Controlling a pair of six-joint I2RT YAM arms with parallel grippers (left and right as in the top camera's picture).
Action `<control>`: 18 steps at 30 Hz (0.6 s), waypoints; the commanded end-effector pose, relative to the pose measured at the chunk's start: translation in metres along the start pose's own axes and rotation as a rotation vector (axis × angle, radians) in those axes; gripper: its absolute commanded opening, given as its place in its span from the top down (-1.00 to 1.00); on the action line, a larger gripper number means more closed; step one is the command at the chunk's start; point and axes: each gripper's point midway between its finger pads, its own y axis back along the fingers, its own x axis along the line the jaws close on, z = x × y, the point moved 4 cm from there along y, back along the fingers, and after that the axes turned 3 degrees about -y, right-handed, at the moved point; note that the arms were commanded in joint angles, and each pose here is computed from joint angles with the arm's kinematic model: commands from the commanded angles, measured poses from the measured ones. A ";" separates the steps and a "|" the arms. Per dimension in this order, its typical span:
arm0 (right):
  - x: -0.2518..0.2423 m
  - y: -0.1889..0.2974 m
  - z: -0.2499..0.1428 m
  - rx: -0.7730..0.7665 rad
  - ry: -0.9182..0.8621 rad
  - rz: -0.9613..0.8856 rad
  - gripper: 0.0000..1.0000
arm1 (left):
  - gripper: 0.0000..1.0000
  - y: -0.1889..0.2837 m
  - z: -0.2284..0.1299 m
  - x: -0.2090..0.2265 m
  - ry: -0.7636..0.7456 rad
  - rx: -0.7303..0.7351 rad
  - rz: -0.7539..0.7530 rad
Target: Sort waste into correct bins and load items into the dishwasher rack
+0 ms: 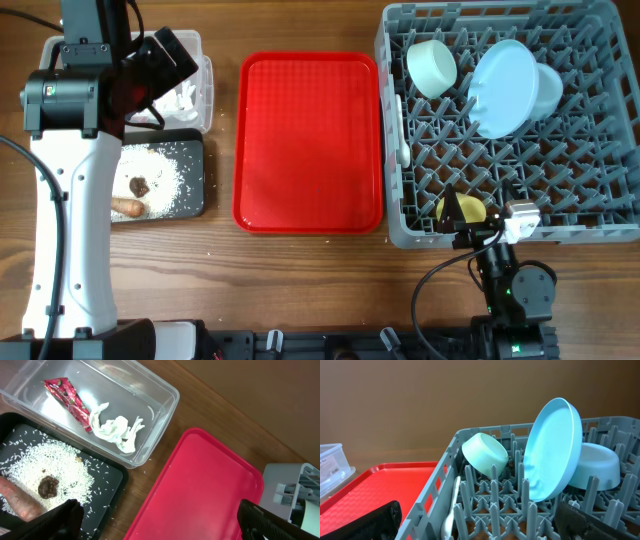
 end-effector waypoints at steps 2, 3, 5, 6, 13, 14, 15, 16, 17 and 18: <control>0.001 0.000 -0.001 0.002 -0.019 0.013 -1.00 | -1.00 0.003 0.002 -0.001 -0.013 -0.014 0.001; 0.001 0.000 -0.001 0.002 -0.019 0.013 -1.00 | -1.00 0.003 0.002 -0.001 -0.013 -0.014 0.001; 0.001 0.000 -0.001 0.002 -0.020 0.013 -0.99 | -1.00 0.003 0.002 -0.001 -0.013 -0.013 0.001; 0.001 0.000 -0.001 0.002 -0.019 0.013 -0.99 | -1.00 0.003 0.002 -0.001 -0.013 -0.013 0.001; 0.001 0.000 -0.001 0.002 -0.019 0.013 -0.99 | -1.00 0.002 -0.004 0.005 -0.074 -0.058 -0.009; 0.001 0.000 -0.001 0.002 -0.020 0.013 -0.99 | -1.00 0.001 -0.005 -0.001 -0.115 -0.093 -0.070; 0.001 0.000 -0.001 0.002 -0.020 0.013 -1.00 | -1.00 0.000 -0.011 -0.007 -0.192 -0.137 -0.160; 0.001 0.000 -0.001 0.002 -0.020 0.013 -0.99 | -1.00 -0.001 -0.022 -0.006 -0.255 -0.181 -0.215; 0.001 0.000 -0.001 0.002 -0.019 0.013 -1.00 | -1.00 -0.001 -0.034 -0.001 -0.284 -0.215 -0.236; 0.001 0.000 -0.001 0.002 -0.019 0.013 -1.00 | -1.00 -0.001 -0.045 0.005 -0.292 -0.243 -0.245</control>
